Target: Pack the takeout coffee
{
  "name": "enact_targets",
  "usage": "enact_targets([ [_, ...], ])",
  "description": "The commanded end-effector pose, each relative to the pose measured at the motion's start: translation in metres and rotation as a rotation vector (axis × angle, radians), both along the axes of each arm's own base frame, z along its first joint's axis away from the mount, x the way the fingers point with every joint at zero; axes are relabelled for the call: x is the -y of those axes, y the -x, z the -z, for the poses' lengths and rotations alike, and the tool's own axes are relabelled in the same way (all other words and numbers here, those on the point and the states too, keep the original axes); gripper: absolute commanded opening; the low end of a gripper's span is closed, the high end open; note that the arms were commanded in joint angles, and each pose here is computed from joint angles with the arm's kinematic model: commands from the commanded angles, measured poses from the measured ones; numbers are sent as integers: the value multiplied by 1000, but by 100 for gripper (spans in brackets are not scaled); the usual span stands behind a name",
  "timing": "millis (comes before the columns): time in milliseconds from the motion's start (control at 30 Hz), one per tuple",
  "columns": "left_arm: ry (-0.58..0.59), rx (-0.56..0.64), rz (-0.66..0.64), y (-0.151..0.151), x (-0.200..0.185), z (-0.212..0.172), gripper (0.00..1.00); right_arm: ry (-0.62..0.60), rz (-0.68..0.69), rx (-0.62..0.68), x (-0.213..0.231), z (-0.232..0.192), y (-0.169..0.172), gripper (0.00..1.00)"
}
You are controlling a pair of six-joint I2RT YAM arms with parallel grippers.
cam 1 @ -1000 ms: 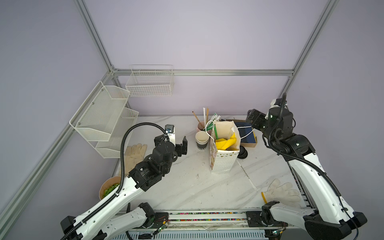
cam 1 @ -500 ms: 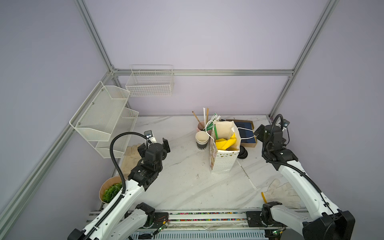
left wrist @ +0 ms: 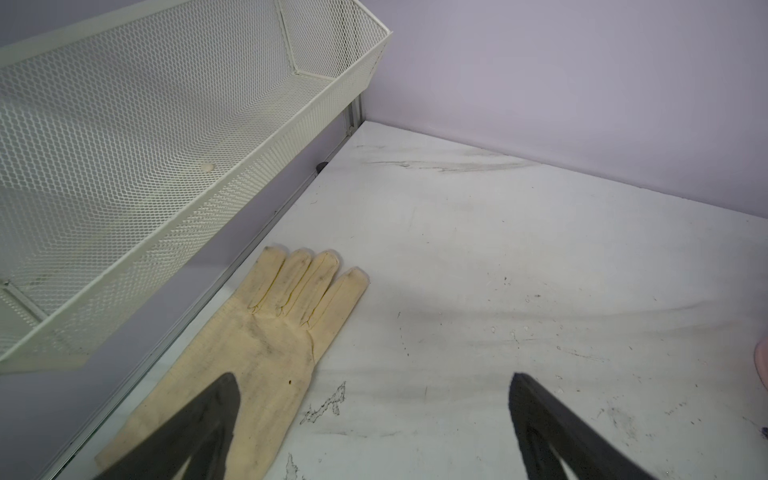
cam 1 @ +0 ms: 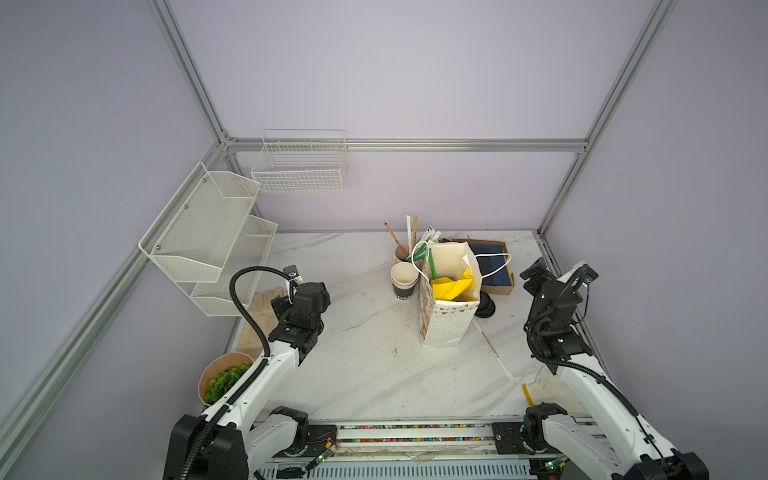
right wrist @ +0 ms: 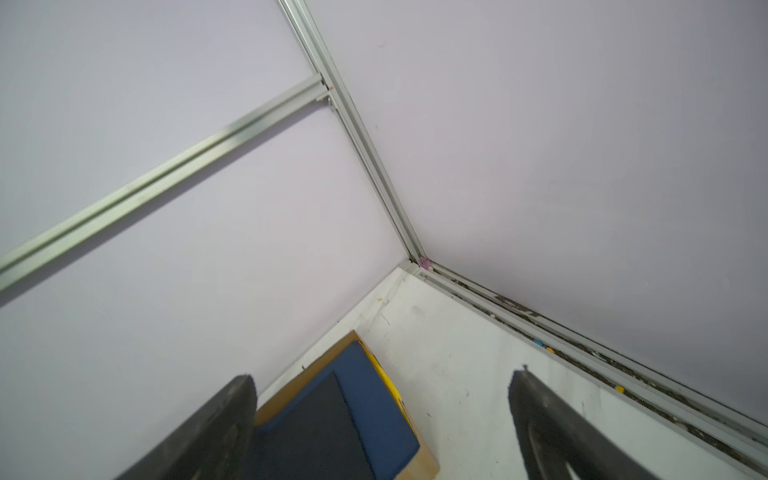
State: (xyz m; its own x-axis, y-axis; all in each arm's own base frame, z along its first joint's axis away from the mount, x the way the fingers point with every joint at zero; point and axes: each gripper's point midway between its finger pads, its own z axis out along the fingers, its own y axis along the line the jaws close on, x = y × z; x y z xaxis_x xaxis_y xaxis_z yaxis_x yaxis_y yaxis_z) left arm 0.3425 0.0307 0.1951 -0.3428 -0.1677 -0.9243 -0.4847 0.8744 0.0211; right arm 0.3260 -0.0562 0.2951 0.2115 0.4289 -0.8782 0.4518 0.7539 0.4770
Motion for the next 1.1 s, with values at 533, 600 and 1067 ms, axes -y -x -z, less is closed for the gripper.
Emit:
enact_targets([
  [533, -117, 15, 87, -51, -19, 68, 100, 240, -59, -82, 2, 123, -60, 97],
  [600, -132, 20, 91, -56, -22, 65, 100, 211, -51, -79, 5, 131, -60, 97],
  [1067, -112, 109, 180, -54, -19, 82, 100, 358, -315, -188, -48, 164, -107, 97],
])
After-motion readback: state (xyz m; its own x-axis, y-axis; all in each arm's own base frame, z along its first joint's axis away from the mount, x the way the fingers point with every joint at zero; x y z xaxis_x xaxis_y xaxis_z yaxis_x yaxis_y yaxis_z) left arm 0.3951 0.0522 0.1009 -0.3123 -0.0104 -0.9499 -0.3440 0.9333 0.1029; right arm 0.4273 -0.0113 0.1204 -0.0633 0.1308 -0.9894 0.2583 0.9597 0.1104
